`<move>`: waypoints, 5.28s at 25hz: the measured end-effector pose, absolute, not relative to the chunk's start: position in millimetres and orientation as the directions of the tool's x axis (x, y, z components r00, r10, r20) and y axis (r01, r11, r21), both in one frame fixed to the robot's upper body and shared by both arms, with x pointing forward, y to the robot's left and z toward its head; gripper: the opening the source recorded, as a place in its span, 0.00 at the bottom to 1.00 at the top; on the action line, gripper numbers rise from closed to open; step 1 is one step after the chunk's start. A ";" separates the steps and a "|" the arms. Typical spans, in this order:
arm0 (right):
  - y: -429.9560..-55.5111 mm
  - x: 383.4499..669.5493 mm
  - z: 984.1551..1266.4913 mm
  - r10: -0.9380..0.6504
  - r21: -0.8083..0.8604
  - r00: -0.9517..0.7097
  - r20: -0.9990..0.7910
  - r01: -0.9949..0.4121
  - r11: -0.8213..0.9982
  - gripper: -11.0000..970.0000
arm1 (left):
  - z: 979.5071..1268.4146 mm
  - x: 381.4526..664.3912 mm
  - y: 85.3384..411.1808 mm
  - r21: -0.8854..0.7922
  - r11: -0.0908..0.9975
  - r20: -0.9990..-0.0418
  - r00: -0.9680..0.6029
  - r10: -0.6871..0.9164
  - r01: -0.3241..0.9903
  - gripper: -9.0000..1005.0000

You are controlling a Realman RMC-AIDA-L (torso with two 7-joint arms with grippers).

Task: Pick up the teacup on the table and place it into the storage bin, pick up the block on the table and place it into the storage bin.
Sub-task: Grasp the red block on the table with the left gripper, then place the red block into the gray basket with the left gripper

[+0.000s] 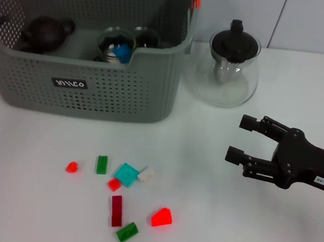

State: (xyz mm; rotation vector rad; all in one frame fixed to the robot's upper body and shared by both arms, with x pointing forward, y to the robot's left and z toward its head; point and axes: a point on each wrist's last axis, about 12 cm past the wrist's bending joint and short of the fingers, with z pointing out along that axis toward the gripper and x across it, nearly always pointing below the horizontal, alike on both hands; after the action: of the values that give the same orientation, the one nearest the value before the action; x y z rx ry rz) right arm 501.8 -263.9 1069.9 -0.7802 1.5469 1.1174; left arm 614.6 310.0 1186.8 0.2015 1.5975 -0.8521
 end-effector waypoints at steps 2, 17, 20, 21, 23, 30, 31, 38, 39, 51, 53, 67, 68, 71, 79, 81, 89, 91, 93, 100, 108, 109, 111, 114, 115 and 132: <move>-263.7 502.7 1069.9 0.058 0.263 -0.260 -0.964 -0.895 0.360 0.97 | 1182.3 593.4 324.5 -0.422 0.653 -0.896 -0.181 -0.405 0.629 0.50; -262.7 505.0 1071.2 0.055 0.258 -0.256 -0.965 -0.897 0.358 0.97 | 1102.5 490.3 345.0 -0.128 0.546 -0.975 -0.207 0.086 0.828 0.49; -262.3 504.9 1071.1 0.057 0.264 -0.262 -0.963 -0.896 0.357 0.97 | 1076.9 481.8 337.1 -0.083 0.533 -0.959 -0.213 0.187 0.842 0.49; -262.4 504.8 1071.0 0.058 0.265 -0.262 -0.963 -0.896 0.357 0.97 | 1068.2 479.0 334.5 -0.070 0.535 -0.955 -0.212 0.207 0.842 0.49; -262.8 504.3 1070.6 0.058 0.267 -0.264 -0.963 -0.895 0.358 0.97 | 1056.4 474.6 332.2 -0.048 0.546 -0.952 -0.204 0.228 0.836 0.49; -264.1 502.5 1069.5 0.060 0.271 -0.268 -0.961 -0.891 0.363 0.97 | 1024.5 460.4 326.3 0.031 0.610 -0.932 -0.199 0.305 0.792 0.49; -264.2 502.5 1069.4 0.061 0.272 -0.268 -0.961 -0.891 0.363 0.97 | 1022.4 460.2 325.8 0.035 0.618 -0.929 -0.203 0.311 0.786 0.49; -264.3 502.3 1069.4 0.061 0.272 -0.269 -0.961 -0.891 0.363 0.97 | 1010.9 460.2 322.7 0.028 0.658 -0.913 -0.248 0.323 0.752 0.32; -264.4 502.2 1069.3 0.061 0.272 -0.269 -0.961 -0.891 0.363 0.97 | 1009.4 460.1 322.4 0.025 0.663 -0.911 -0.256 0.323 0.748 0.32; -264.5 501.7 1068.8 0.059 0.273 -0.271 -0.961 -0.891 0.363 0.97 | 1000.2 460.6 320.5 0.015 0.693 -0.897 -0.297 0.328 0.721 0.31; -264.5 501.6 1068.9 0.059 0.273 -0.271 -0.961 -0.891 0.362 0.97 | 999.6 460.7 319.8 0.013 0.693 -0.896 -0.299 0.327 0.721 0.31; -264.5 501.6 1069.0 0.060 0.273 -0.270 -0.961 -0.891 0.362 0.97 | 998.6 461.5 318.6 0.011 0.695 -0.895 -0.303 0.327 0.719 0.28; -264.6 501.7 1069.0 0.060 0.273 -0.270 -0.961 -0.891 0.363 0.97 | 998.7 461.8 318.5 0.011 0.695 -0.895 -0.303 0.328 0.719 0.28; -264.9 501.8 1069.0 0.059 0.273 -0.270 -0.961 -0.891 0.364 0.97 | 998.2 462.8 318.4 0.015 0.697 -0.893 -0.304 0.332 0.717 0.28; -265.1 502.0 1069.7 0.061 0.271 -0.268 -0.961 -0.892 0.362 0.97 | 998.7 466.6 320.0 -0.010 0.721 -0.889 -0.336 0.310 0.693 0.21; -265.5 501.9 1070.1 0.062 0.271 -0.267 -0.962 -0.893 0.361 0.97 | 1002.2 466.6 323.0 -0.027 0.731 -0.896 -0.340 0.285 0.682 0.18; -266.6 502.1 1070.5 0.066 0.270 -0.265 -0.962 -0.891 0.365 0.97 | 1046.1 462.3 351.1 -0.184 0.695 -0.948 -0.311 0.060 0.695 0.16; -266.6 502.3 1070.7 0.066 0.270 -0.265 -0.962 -0.891 0.364 0.97 | 1058.6 462.2 356.8 -0.223 0.667 -0.952 -0.305 0.007 0.711 0.16; -266.6 502.2 1070.6 0.066 0.270 -0.265 -0.962 -0.891 0.365 0.97 | 1075.3 463.5 362.2 -0.262 0.622 -0.955 -0.293 -0.055 0.738 0.16; -266.3 502.3 1070.7 0.066 0.270 -0.265 -0.962 -0.891 0.364 0.97 | 1127.0 487.5 376.4 -0.383 0.535 -0.918 -0.246 -0.311 0.753 0.16; -265.7 502.5 1070.8 0.067 0.270 -0.264 -0.962 -0.892 0.363 0.97 | 1182.7 553.1 371.0 -0.375 0.516 -0.901 -0.173 -0.397 0.771 0.16; -265.6 502.5 1070.8 0.067 0.270 -0.264 -0.962 -0.892 0.363 0.97 | 1186.6 561.0 367.8 -0.374 0.520 -0.903 -0.175 -0.392 0.768 0.16; -265.1 502.5 1070.8 0.068 0.270 -0.264 -0.962 -0.892 0.362 0.97 | 1195.2 582.4 357.2 -0.370 0.536 -0.913 -0.190 -0.362 0.759 0.16; -264.2 503.3 1071.4 0.067 0.269 -0.262 -0.963 -0.894 0.358 0.97 | 1201.6 614.7 333.7 -0.334 0.584 -0.941 -0.232 -0.245 0.740 0.15; -264.0 503.6 1071.6 0.067 0.268 -0.262 -0.963 -0.895 0.357 0.97 | 1201.8 625.8 324.6 -0.312 0.612 -0.950 -0.250 -0.186 0.727 0.15; -261.2 507.4 1073.3 0.069 0.261 -0.253 -0.965 -0.896 0.359 0.97 | 1161.0 667.3 259.8 -0.057 0.788 -0.912 -0.353 0.210 0.614 0.14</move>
State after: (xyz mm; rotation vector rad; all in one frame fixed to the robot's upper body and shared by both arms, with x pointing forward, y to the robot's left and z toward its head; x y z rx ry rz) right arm 507.4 -261.2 1073.3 -0.7745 1.5369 1.1154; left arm 667.3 259.8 1161.0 0.6218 1.9243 -0.4804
